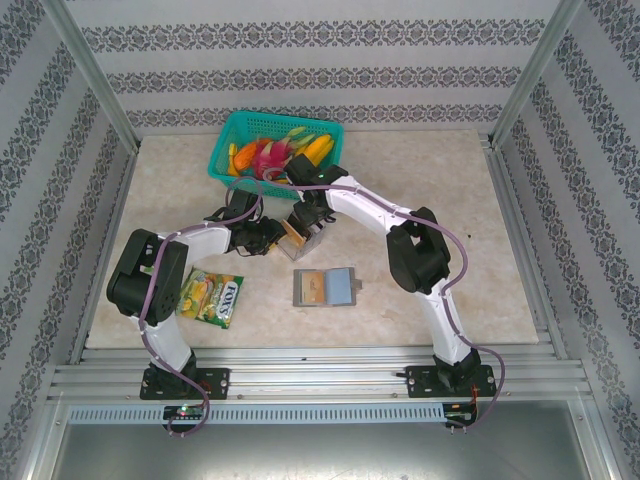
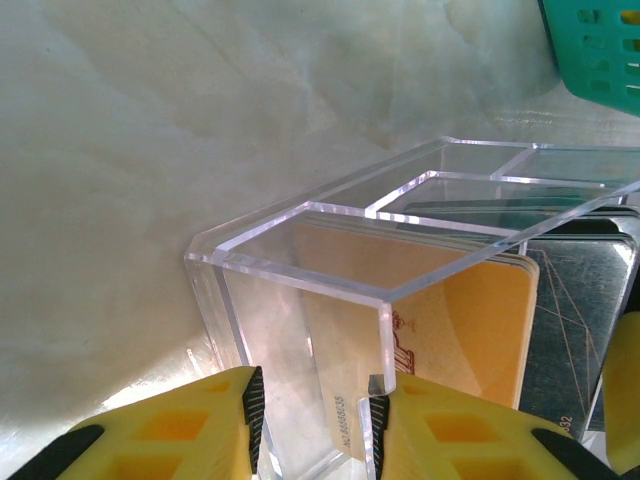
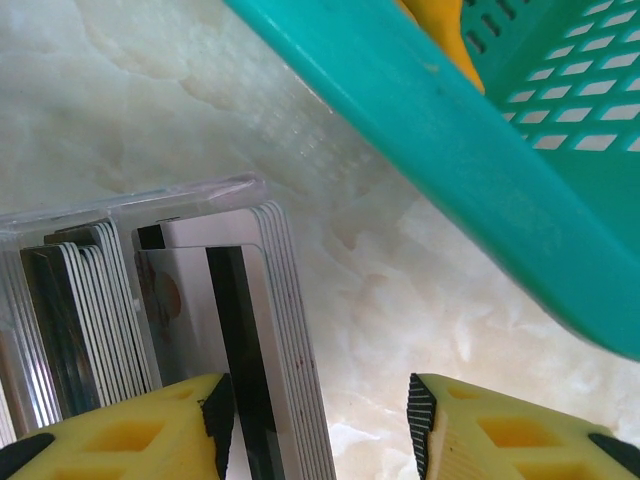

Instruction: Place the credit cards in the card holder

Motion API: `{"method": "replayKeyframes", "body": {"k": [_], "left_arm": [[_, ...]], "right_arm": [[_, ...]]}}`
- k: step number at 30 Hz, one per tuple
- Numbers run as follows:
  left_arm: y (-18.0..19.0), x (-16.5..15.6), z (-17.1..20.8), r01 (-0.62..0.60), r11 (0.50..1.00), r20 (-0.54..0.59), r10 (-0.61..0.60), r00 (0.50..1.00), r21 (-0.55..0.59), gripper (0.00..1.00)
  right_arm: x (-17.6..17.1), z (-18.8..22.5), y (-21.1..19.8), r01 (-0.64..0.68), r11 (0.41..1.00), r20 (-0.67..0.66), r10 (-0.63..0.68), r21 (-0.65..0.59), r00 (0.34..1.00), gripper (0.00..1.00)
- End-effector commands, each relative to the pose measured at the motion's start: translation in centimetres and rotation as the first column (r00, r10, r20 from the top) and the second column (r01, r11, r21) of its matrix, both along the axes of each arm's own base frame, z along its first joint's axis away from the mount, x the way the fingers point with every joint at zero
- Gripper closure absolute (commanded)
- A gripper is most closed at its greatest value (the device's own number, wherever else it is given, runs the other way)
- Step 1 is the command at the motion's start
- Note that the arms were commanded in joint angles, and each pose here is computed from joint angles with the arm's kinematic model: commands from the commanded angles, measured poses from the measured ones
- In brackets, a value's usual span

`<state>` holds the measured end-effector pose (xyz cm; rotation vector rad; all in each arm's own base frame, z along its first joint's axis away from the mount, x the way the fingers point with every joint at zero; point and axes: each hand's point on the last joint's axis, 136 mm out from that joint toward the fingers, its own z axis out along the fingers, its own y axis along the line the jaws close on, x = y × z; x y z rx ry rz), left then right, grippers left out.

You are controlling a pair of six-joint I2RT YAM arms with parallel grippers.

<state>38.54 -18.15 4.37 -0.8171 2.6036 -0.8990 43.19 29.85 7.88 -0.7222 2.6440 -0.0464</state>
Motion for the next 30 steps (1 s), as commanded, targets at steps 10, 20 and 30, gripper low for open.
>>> {"method": "replayKeyframes", "body": {"k": [10, 20, 30], "left_arm": [[1.1, -0.8, -1.0, -0.012, 1.000, -0.025, 0.013, 1.000, 0.029, 0.64], [1.0, -0.8, -1.0, -0.011, 1.000, -0.025, 0.012, 1.000, 0.025, 0.64], [1.0, -0.6, -0.9, -0.010, 1.000, -0.021, 0.010, 1.000, 0.023, 0.64]], "right_arm": [[0.7, 2.2, -1.0, 0.009, 0.998, 0.070, -0.005, -0.057, 0.998, 0.54], [0.6, 2.7, -0.8, -0.007, 0.996, 0.096, 0.016, -0.090, 0.995, 0.53], [0.7, 3.1, -0.6, -0.015, 0.994, 0.118, 0.028, -0.110, 0.993, 0.54]]}}
